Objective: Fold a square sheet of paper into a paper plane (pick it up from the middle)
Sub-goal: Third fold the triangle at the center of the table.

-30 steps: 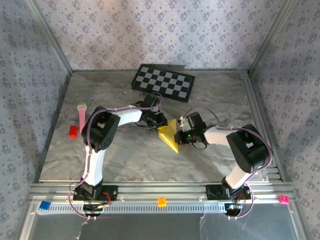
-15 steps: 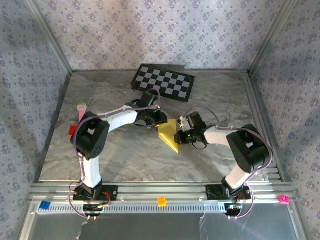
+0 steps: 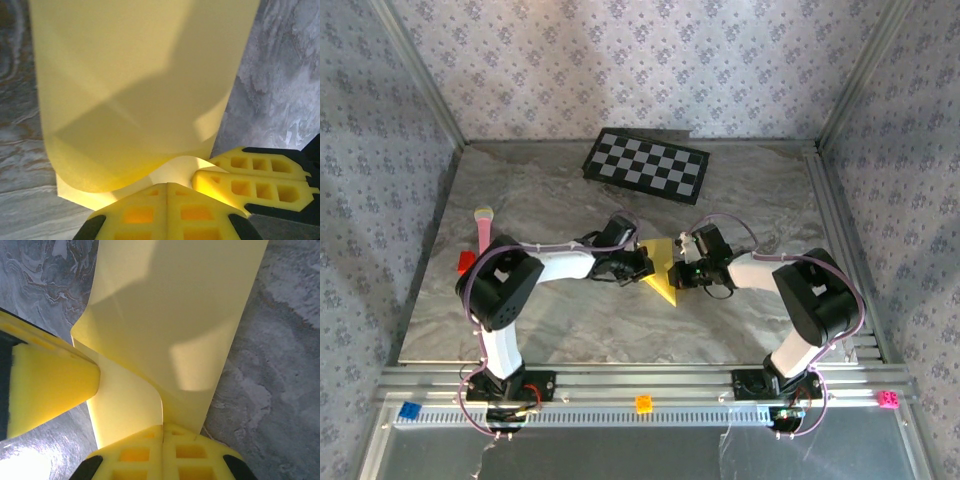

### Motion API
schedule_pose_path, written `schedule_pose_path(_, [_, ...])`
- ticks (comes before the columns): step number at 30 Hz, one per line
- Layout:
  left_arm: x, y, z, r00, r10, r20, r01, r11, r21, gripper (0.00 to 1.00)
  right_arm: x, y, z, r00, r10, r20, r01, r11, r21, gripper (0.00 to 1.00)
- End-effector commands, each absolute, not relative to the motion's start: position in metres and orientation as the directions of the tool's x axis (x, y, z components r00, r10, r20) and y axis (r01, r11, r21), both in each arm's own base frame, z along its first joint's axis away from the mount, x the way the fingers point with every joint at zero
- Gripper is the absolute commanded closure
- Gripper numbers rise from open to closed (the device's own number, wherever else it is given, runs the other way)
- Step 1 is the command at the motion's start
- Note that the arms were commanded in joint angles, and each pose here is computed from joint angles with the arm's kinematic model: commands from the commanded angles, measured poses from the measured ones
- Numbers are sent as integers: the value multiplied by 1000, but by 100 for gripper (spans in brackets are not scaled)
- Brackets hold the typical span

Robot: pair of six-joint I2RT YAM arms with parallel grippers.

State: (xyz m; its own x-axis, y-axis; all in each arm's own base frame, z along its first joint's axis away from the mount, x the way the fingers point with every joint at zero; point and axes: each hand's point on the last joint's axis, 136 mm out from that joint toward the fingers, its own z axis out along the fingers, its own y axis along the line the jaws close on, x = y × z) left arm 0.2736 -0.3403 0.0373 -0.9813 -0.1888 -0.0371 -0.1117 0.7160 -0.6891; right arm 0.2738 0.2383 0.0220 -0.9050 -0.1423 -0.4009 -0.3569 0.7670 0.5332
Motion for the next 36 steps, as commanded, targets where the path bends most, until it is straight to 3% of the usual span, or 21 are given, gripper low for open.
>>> schedule_pose_path(1, [288,-351,70,-965,-252,-73,-104,625,-774,100,266,231,12,-921,-139,-364,-321,800,506,100])
schedule_pose_path(8, [287,-356,70,-966,-249,-61,-105,603,-791,100,266,230,12,-921,-139,-364,-321,802,504,100])
schedule_pose_path(36, [265,-319,-2,-962,-271,-18,-195,738,-646,100,267,235,20,-919,-131,-371,-323,789,523,100])
